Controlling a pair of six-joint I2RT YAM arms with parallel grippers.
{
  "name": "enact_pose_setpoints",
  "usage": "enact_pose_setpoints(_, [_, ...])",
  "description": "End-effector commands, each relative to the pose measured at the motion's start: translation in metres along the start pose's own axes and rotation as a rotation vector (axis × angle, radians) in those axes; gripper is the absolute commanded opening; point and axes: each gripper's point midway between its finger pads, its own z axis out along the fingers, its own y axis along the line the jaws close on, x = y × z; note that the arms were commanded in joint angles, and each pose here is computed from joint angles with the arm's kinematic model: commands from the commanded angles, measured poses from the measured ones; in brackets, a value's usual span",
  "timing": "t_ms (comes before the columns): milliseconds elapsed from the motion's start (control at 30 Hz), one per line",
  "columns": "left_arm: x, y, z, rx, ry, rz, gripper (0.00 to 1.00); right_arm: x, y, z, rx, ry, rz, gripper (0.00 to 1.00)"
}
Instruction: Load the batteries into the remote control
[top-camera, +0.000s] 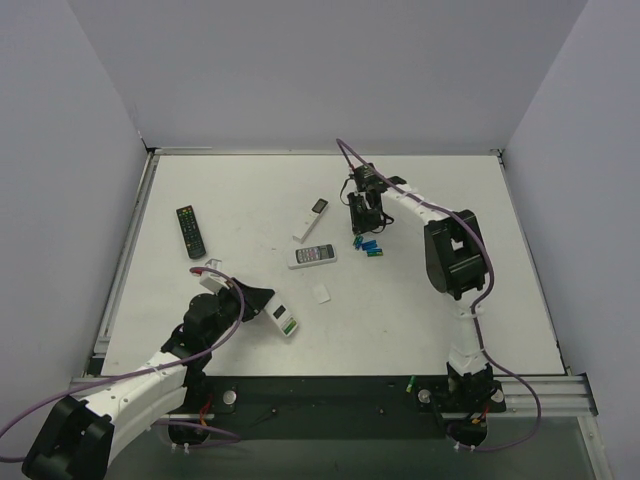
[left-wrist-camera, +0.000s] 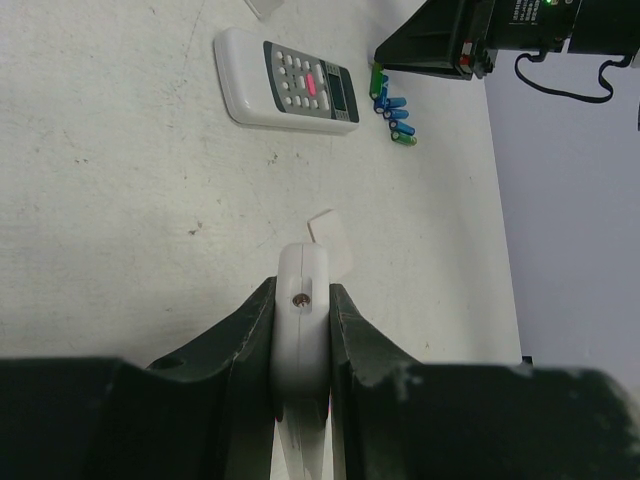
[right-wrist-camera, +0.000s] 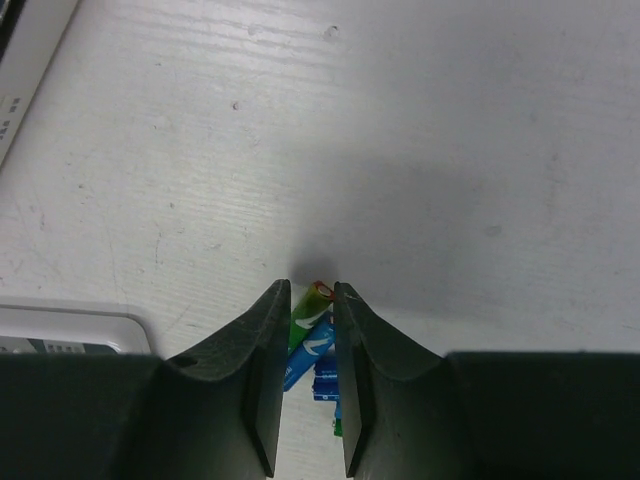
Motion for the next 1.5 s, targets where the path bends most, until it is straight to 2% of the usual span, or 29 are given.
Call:
enact_pose_setpoints(0, [0.013,0.015,-0.006,-0.013,0.024,0.003,0.00,0.000,0.007,0.003,0.014,0.027,-0.033,0.20])
enact_pose_setpoints(433, [0.015,0.017,-0.006,-0.015,0.029,0.003,0.00,0.019,0.018,0.009,0.056,0.076,-0.128,0.17])
enact_pose_setpoints(467, [0.014,0.016,-0.006,-0.014,0.027,0.003,0.00,0.020,0.019,0.008,0.059,0.075,-0.137,0.16])
enact_pose_setpoints(567, [0.013,0.015,-0.006,-0.008,0.023,0.000,0.00,0.020,0.023,0.005,0.057,0.072,-0.162,0.03])
enact_pose_setpoints(600, [0.013,0.015,-0.006,-0.007,0.022,0.001,0.00,0.019,0.025,0.002,0.052,0.065,-0.169,0.00])
enact_pose_setpoints(733, [0.014,0.015,-0.007,-0.004,0.018,0.002,0.00,0.010,0.040,-0.020,0.017,0.014,-0.218,0.00])
enact_pose_setpoints(867, [0.012,0.014,-0.008,0.007,0.009,0.021,0.00,0.004,0.058,-0.063,-0.025,-0.071,-0.317,0.00])
enact_pose_setpoints(1067, [0.010,0.013,-0.009,0.012,0.007,0.059,0.00,0.047,0.082,-0.102,-0.116,-0.089,-0.524,0.00])
enact_pose_setpoints(1233, [0.009,0.009,-0.013,0.019,0.017,0.079,0.00,0.099,0.103,-0.118,-0.186,-0.066,-0.866,0.00])
enact_pose_setpoints(1433, [0.008,0.005,-0.023,0.024,0.019,0.085,0.00,0.146,0.104,-0.108,-0.250,0.000,-1.114,0.00])
enact_pose_setpoints(1467, [0.007,0.005,-0.024,0.020,0.016,0.084,0.00,0.153,0.110,-0.106,-0.300,0.000,-1.212,0.00])
